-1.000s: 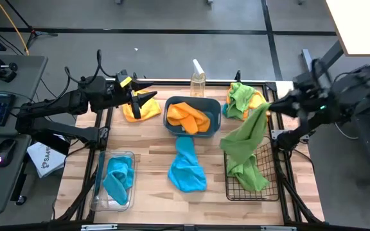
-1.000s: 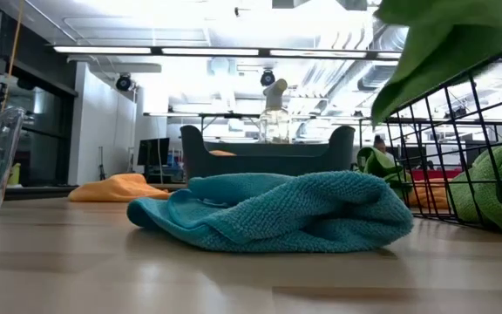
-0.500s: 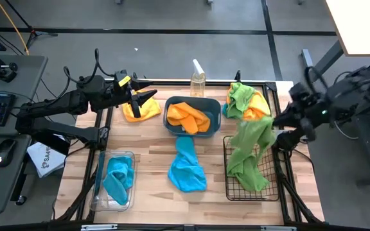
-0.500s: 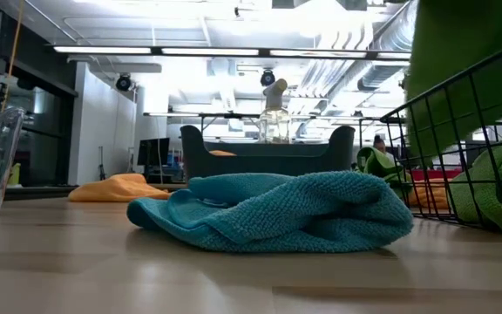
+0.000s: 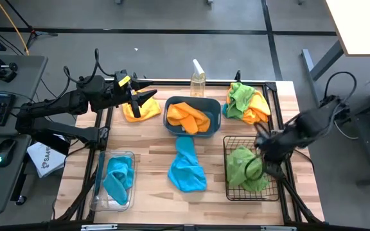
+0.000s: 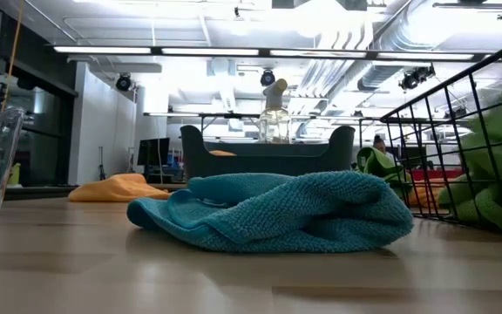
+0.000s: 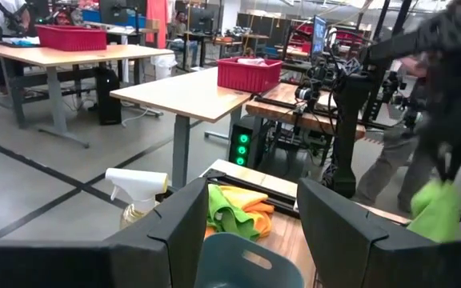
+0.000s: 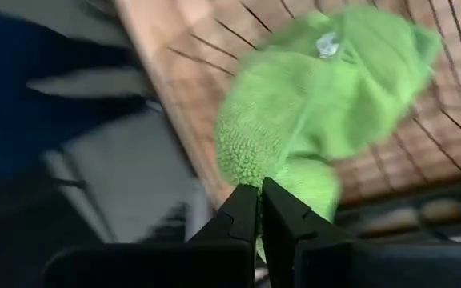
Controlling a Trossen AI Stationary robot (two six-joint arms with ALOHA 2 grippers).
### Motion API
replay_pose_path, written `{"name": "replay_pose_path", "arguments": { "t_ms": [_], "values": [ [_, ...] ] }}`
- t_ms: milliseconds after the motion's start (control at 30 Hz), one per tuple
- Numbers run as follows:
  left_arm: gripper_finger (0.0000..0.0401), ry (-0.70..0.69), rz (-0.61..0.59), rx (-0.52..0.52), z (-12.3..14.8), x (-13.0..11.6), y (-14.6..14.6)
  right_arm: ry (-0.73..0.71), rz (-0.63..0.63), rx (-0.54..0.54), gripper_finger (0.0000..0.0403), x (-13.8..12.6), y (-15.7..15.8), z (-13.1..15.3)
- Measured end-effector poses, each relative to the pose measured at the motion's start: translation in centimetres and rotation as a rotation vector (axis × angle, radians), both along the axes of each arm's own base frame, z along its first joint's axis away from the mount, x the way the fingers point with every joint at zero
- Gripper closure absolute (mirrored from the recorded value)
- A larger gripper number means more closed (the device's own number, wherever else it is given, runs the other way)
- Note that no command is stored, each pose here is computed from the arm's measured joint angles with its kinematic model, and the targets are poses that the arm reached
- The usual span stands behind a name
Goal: Sort microfiber towel by color & place in baskets
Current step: Put the bottom green towel into the black wire basket
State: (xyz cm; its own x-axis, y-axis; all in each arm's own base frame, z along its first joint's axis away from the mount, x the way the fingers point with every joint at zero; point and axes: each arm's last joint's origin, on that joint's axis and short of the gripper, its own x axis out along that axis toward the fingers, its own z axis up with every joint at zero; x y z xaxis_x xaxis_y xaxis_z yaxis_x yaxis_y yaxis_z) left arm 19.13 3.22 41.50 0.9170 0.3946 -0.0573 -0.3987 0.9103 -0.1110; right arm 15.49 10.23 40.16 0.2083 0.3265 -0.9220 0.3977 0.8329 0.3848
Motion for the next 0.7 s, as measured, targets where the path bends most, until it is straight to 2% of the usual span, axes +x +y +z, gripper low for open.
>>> {"name": "replay_pose_path", "arguments": {
  "t_ms": [167,367,467,567,700],
  "values": [
    [0.0220,0.001,0.000,0.000,0.0,0.0,0.0,0.124,-0.024,-0.059,0.0403,0.0,0.6,-6.0],
    [0.0220,0.004,0.000,0.000,0.0,0.0,0.0,0.020,-0.142,0.051,0.0403,1.3,1.4,-12.4],
    [0.0220,0.004,0.000,0.000,0.0,0.0,0.0,0.057,-0.221,0.060,0.0403,1.3,1.4,-15.5],
    [0.0220,0.004,0.000,0.000,0.0,0.0,0.0,0.083,-0.243,0.083,0.0401,1.2,1.4,-17.3],
    [0.0220,0.004,0.000,0.000,0.0,0.0,0.0,0.057,-0.226,0.067,0.0393,1.3,1.4,-17.0]
  ]
}}
